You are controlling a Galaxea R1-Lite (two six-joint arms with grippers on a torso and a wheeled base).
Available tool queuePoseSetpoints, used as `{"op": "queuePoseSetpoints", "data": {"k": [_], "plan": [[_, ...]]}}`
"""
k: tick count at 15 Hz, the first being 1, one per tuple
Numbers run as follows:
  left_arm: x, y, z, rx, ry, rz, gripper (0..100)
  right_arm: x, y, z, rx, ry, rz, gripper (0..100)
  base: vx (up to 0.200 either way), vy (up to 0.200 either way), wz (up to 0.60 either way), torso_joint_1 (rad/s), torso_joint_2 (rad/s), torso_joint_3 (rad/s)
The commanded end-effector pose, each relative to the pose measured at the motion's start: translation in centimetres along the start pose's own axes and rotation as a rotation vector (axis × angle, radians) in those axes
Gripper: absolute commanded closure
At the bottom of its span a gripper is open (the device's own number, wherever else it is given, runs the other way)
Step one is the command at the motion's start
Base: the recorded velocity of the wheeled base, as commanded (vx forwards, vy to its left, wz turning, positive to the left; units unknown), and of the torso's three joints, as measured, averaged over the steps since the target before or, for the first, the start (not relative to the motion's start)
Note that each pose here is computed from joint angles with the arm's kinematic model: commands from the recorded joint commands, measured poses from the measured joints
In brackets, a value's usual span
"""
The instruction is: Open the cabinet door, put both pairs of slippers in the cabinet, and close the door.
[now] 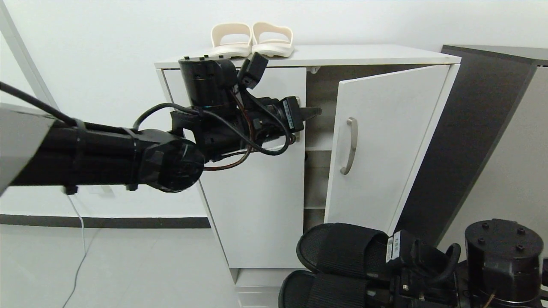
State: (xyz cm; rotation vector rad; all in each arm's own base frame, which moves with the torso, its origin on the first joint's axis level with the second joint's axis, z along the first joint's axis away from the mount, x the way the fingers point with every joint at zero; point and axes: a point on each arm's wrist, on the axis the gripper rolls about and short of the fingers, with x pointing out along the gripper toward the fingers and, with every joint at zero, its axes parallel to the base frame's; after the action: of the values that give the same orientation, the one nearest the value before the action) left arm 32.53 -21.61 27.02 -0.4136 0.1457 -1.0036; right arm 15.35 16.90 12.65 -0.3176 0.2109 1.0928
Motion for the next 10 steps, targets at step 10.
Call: {"op": "queuePoseSetpoints", "data": {"k": [10], "plan": [[-0.1,-4.4,-4.6,0.006,0.061,-0.080,100,0.0,0.1,-0.2,0.002,0.008,0.006,100,-0.160,0.000,0.00,0.000,0.00,0.002]]}}
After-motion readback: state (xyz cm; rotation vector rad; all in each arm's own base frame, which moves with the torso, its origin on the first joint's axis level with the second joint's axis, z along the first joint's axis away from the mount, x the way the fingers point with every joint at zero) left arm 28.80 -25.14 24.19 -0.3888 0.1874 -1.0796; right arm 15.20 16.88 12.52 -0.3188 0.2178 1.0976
